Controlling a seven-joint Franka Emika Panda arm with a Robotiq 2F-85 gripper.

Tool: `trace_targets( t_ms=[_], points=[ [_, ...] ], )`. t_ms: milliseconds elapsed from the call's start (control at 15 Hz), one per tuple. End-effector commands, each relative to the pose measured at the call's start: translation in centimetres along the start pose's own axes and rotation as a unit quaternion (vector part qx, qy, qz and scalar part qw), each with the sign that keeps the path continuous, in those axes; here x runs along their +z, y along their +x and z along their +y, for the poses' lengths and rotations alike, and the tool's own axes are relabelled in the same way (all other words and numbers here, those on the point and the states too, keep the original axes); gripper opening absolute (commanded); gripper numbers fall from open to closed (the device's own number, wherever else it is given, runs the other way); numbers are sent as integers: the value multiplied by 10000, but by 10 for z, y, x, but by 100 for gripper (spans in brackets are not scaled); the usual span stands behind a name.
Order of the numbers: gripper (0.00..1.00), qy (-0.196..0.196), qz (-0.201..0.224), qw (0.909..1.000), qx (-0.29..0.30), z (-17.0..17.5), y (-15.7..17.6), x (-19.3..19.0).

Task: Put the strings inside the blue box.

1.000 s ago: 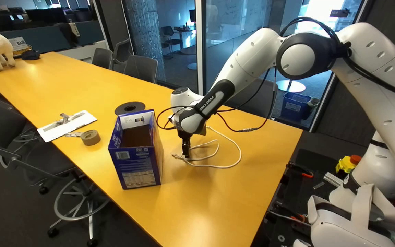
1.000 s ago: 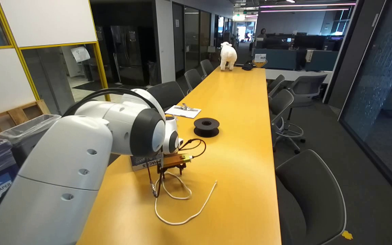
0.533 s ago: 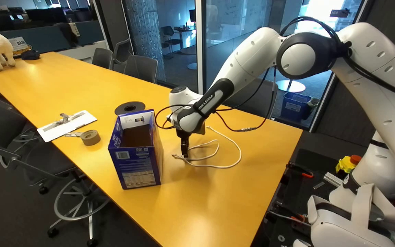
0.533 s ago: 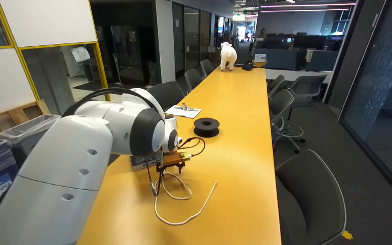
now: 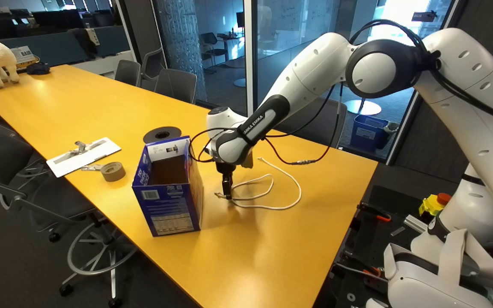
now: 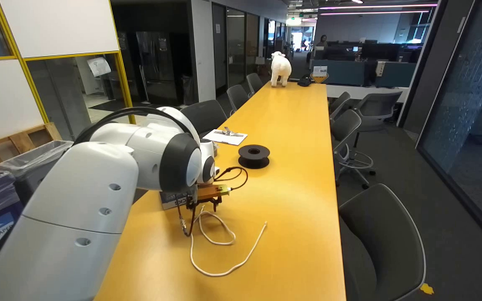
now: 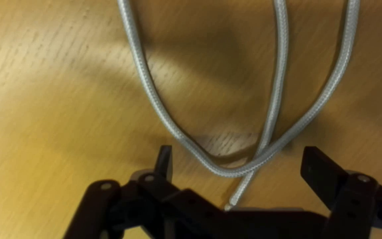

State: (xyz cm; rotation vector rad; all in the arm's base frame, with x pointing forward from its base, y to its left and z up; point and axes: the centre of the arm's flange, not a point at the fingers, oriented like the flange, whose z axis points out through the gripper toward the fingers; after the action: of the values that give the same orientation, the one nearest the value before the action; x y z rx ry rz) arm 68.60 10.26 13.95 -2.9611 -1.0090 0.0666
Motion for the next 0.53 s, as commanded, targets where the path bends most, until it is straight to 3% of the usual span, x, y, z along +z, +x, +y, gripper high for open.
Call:
trace_targets(
  t_ms=[0,467],
  points=[
    [100,172,-38,9998,-56,1,5,-1],
    [100,13,54,9999,111,-9,5,17]
  ],
)
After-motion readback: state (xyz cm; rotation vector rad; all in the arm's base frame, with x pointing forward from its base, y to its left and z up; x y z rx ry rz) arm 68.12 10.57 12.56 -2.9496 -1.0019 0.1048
